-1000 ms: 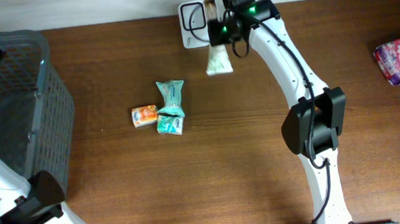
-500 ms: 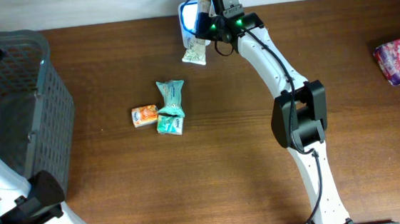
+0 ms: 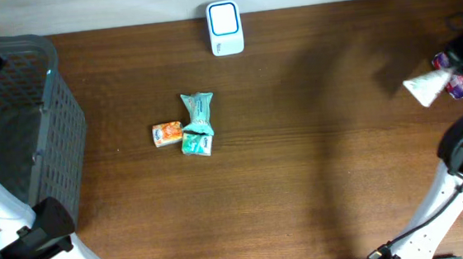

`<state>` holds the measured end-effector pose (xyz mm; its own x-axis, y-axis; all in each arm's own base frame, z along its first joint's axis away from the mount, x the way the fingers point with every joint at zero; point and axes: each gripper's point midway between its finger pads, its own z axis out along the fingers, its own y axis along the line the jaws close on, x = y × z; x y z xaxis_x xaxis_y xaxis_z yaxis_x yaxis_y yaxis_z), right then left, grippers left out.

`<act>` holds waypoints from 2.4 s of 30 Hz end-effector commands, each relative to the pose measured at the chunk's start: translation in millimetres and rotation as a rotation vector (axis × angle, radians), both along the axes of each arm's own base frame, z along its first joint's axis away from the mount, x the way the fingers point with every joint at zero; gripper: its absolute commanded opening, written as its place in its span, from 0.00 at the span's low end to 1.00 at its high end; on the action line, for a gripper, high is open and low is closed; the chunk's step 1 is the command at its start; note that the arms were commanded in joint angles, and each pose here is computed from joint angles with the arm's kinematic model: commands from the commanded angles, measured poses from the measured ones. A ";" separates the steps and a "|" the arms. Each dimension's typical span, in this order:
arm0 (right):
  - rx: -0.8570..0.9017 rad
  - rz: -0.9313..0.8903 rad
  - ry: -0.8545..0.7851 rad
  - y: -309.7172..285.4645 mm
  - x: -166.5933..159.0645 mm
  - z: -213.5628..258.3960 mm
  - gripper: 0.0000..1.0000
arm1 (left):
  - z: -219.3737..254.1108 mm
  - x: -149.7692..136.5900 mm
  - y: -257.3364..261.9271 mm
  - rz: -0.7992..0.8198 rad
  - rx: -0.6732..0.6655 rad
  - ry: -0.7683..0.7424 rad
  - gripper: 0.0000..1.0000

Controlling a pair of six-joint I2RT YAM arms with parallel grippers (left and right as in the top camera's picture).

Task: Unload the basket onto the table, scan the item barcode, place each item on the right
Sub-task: 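Carry the white tube to the right table edge and release, then reach the right gripper to the light green tissue pack and grasp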

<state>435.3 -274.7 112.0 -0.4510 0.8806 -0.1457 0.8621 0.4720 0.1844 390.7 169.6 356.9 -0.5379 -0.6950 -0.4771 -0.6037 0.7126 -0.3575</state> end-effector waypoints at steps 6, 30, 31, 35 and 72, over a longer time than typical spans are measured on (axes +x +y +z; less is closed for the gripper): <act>-0.141 -0.237 0.067 -95.0 -78.0 14.2 0.08 | 7.4 -2.6 -1.6 0.001 0.006 -0.020 0.99; 0.128 1.231 -0.171 443.8 64.9 -0.8 0.99 | 7.4 -2.6 -1.6 0.001 0.006 -0.020 0.99; 0.056 1.239 -0.161 467.2 64.5 -4.7 0.99 | 7.4 -2.6 -1.6 0.001 0.006 -0.020 0.99; -0.202 1.276 -0.241 563.8 54.4 -1.4 0.81 | 7.4 -2.6 -1.6 0.001 0.006 -0.020 0.99; -0.622 2.002 -0.056 562.4 16.2 -38.7 0.88 | 7.4 -2.6 -1.6 0.001 0.006 -0.020 0.99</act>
